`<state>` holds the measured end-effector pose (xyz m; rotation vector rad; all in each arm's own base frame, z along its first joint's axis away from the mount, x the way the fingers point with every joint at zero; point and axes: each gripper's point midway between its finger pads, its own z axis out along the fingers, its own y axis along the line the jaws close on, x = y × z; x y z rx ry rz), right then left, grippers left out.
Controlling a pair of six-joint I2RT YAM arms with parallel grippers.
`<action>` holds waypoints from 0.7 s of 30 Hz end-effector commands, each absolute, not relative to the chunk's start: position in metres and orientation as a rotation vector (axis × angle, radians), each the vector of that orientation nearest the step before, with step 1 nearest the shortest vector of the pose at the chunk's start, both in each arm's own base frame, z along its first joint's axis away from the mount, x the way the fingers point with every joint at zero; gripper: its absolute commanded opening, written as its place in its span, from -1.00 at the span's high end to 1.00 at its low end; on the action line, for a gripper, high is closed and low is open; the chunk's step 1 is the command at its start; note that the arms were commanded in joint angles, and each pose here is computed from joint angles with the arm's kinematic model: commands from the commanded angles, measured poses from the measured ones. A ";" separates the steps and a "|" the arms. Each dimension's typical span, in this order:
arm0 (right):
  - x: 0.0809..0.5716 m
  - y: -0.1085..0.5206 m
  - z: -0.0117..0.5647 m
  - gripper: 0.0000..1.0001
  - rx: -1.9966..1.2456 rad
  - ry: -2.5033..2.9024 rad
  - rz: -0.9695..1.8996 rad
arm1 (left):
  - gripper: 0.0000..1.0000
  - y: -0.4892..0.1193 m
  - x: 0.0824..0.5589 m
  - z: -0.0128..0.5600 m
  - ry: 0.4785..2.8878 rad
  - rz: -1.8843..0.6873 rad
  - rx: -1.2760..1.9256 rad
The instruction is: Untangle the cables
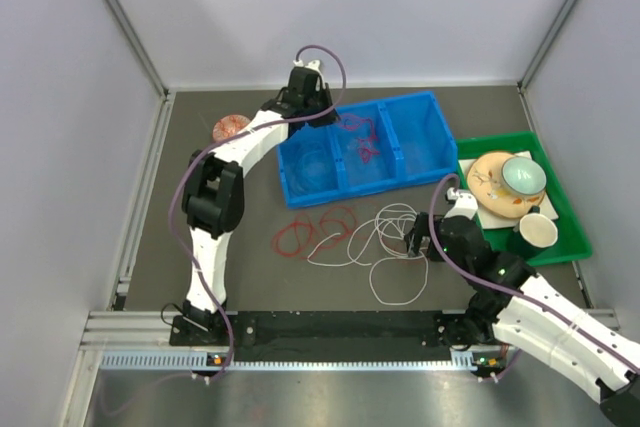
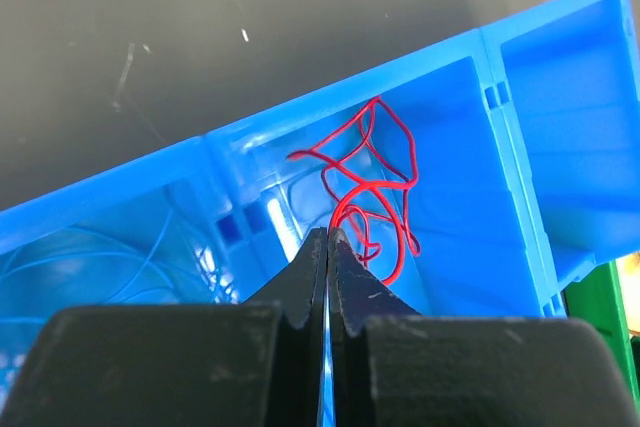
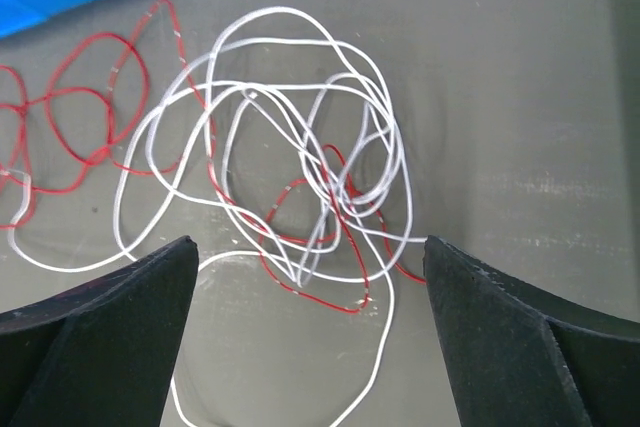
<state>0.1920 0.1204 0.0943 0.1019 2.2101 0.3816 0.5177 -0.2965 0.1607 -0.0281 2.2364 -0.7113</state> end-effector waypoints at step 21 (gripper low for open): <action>0.205 0.121 0.127 -0.89 0.154 2.151 0.382 | -0.36 -0.349 0.472 0.290 2.005 -0.684 0.311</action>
